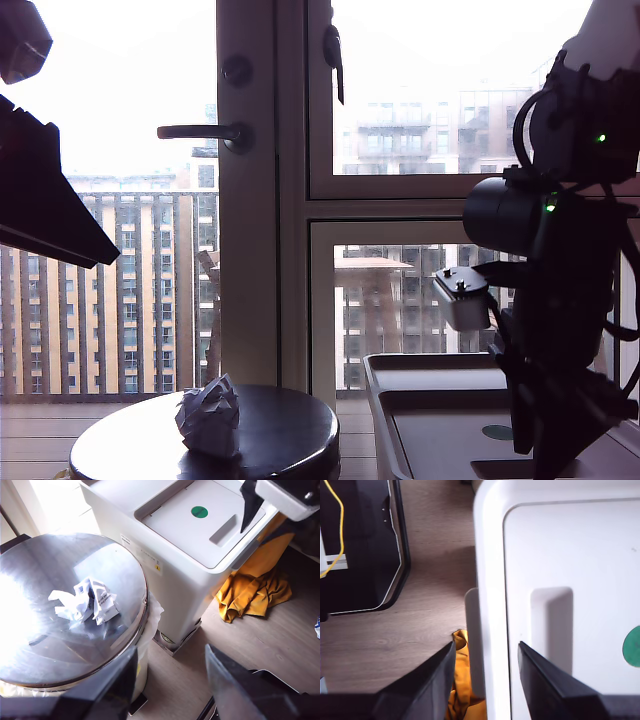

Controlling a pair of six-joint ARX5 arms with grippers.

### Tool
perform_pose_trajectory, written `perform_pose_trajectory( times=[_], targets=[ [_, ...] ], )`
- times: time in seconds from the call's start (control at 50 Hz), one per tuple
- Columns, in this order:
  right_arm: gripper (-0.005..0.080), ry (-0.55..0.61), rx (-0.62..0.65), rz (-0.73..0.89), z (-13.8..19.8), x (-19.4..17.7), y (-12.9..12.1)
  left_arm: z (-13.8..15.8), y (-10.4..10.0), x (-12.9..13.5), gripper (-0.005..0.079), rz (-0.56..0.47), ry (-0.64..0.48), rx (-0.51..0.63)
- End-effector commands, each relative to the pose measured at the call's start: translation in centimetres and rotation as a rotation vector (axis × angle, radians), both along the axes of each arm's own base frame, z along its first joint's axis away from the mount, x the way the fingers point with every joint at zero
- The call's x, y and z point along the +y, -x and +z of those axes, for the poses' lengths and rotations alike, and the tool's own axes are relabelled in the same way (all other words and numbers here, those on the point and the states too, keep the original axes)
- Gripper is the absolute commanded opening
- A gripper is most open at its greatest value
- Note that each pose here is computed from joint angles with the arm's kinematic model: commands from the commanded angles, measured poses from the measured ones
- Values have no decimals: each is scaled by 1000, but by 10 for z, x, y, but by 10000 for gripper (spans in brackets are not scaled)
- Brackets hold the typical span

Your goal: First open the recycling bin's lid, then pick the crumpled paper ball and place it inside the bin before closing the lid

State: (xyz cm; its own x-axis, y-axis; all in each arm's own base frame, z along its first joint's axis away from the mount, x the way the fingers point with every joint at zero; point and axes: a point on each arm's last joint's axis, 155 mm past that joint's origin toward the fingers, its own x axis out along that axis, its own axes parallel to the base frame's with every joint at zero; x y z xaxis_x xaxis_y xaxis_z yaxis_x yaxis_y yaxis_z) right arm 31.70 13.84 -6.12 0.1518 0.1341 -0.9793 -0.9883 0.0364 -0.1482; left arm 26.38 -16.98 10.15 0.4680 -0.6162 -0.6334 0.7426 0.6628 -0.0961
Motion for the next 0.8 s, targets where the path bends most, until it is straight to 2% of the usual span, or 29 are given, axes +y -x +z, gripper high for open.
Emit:
perform_pose_trajectory(
  times=[0.0,0.24,0.46,0.78],
  targets=[
    [359,5,4,14,-6,-1,-1,-1,-1,-1,393,-3,-1,2],
    [358,-2,-21,-2,-7,-6,-10,-2,0,-1,393,-3,-1,4],
    [358,13,19,-4,-18,-12,-4,-1,-1,-1,393,-3,-1,3],
    [341,-1,-19,6,-20,-8,-14,-2,0,-1,393,-3,-1,4]
  ],
)
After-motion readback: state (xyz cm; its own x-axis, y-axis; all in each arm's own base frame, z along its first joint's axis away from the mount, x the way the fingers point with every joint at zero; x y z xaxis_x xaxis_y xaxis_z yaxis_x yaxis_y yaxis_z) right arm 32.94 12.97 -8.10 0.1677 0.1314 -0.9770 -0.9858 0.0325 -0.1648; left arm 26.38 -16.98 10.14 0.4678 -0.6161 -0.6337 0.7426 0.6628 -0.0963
